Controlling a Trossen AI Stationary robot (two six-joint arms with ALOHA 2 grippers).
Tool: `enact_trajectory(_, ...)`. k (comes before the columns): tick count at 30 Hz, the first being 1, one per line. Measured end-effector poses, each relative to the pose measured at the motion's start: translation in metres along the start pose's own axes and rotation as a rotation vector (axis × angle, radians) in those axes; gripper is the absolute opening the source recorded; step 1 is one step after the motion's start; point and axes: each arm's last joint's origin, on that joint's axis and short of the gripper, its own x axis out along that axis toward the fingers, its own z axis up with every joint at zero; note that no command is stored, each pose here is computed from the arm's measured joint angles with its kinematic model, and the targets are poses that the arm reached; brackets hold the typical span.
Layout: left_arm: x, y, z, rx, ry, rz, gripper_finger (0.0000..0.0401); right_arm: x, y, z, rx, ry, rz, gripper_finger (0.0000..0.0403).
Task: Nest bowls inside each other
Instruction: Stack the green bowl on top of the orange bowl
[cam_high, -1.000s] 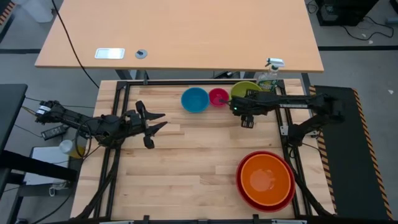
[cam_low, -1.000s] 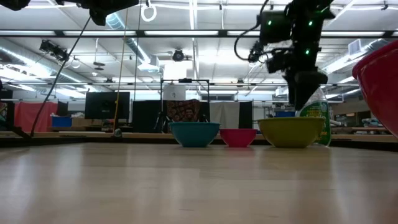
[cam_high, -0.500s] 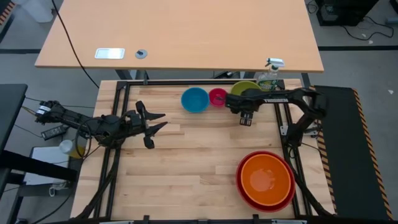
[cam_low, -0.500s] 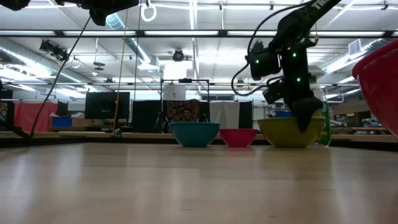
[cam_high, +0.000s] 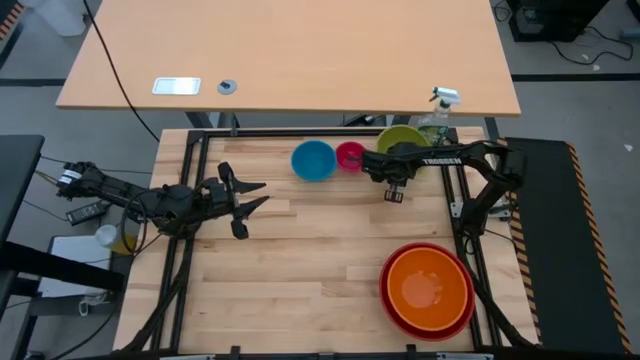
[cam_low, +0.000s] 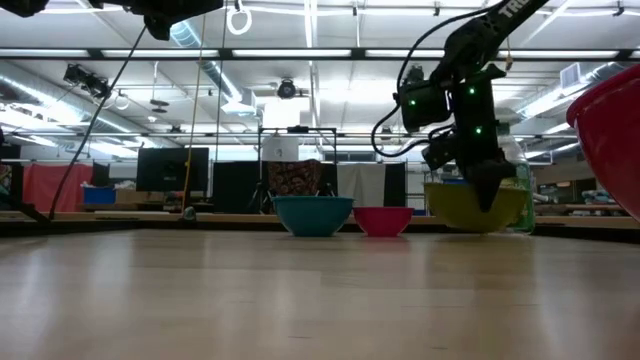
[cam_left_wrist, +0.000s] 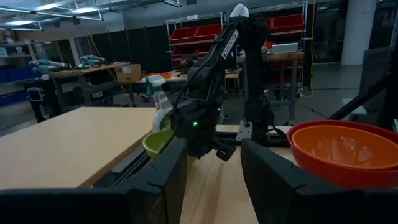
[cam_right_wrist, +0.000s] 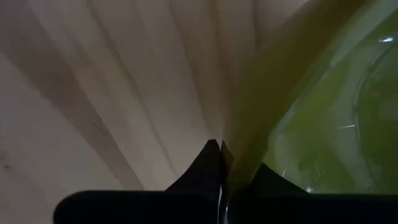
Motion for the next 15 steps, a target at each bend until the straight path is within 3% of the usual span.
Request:
enact_trajectory(7, 0.0, 0.0, 0.0, 0.002, 0.0, 0.0, 0.0153, -0.036, 0.008, -0.013, -0.02, 0.018, -0.063, 0.0017)
enact_trajectory(15, 0.0, 0.0, 0.0, 0.053, 0.0, 0.0, 0.0153, -0.109, 0.03, -0.043, -0.003, -0.082, -0.113, 0.0018)
